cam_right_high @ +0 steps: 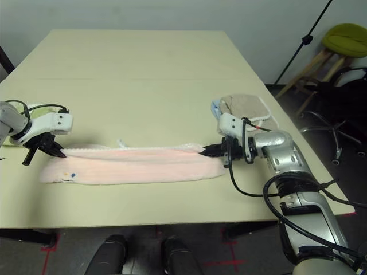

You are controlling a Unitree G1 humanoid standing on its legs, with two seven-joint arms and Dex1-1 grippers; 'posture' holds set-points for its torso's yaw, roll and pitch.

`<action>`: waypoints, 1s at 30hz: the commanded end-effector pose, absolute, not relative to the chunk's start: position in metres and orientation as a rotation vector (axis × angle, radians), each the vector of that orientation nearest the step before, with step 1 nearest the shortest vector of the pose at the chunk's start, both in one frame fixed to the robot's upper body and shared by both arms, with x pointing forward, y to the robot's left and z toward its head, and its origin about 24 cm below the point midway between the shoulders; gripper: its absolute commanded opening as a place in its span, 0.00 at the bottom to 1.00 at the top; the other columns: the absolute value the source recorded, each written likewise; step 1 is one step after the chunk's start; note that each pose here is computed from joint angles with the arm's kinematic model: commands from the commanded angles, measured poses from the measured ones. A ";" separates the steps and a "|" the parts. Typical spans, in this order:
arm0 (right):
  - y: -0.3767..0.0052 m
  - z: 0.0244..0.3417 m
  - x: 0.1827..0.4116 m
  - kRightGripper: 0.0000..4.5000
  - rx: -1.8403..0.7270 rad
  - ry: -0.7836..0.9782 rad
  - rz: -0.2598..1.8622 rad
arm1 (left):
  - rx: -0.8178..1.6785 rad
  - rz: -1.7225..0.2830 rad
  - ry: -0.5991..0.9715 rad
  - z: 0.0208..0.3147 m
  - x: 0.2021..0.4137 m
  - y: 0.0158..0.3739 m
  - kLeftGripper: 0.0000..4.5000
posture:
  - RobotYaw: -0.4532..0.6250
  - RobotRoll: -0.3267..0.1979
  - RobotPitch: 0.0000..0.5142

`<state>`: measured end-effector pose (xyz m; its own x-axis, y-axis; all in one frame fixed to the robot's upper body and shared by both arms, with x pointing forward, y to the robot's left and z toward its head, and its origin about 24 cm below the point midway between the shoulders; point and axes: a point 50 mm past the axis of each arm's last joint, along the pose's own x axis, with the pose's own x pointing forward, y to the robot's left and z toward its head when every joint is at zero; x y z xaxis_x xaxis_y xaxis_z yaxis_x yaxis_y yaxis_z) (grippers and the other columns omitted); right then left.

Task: Fold the towel and set it aside.

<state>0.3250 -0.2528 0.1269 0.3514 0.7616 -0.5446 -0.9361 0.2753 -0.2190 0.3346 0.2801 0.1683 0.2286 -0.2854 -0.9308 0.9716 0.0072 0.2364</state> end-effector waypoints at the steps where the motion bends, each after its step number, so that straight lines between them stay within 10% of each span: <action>1: -0.259 0.124 0.326 0.00 -0.563 0.389 1.141 | 1.124 -1.129 0.816 0.168 0.336 0.287 0.24 | 0.56 0.62 0.29; 5: -0.255 0.126 0.334 0.05 -0.577 0.351 1.093 | 1.146 -1.053 0.756 0.172 0.341 0.289 0.53 | 0.57 0.62 0.29; 12: -0.254 0.156 0.343 0.55 -0.451 0.253 1.059 | 1.052 -0.903 0.613 0.201 0.342 0.300 1.00 | 0.57 0.62 0.29; 18: -0.276 0.178 0.328 0.99 -0.387 0.386 1.120 | 0.766 -0.871 0.493 0.223 0.328 0.302 1.00 | 0.57 0.62 0.29; 30: -0.277 0.177 0.300 0.99 -0.061 0.496 0.990 | 0.155 -0.934 0.344 0.205 0.275 0.276 1.00 | 0.59 0.62 0.32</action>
<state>0.3038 -0.2816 0.1730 0.4432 0.7625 -0.4714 -0.8174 0.5596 0.1366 0.2797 0.2772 0.2047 0.5309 -0.7540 -0.3868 0.8199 0.5725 0.0095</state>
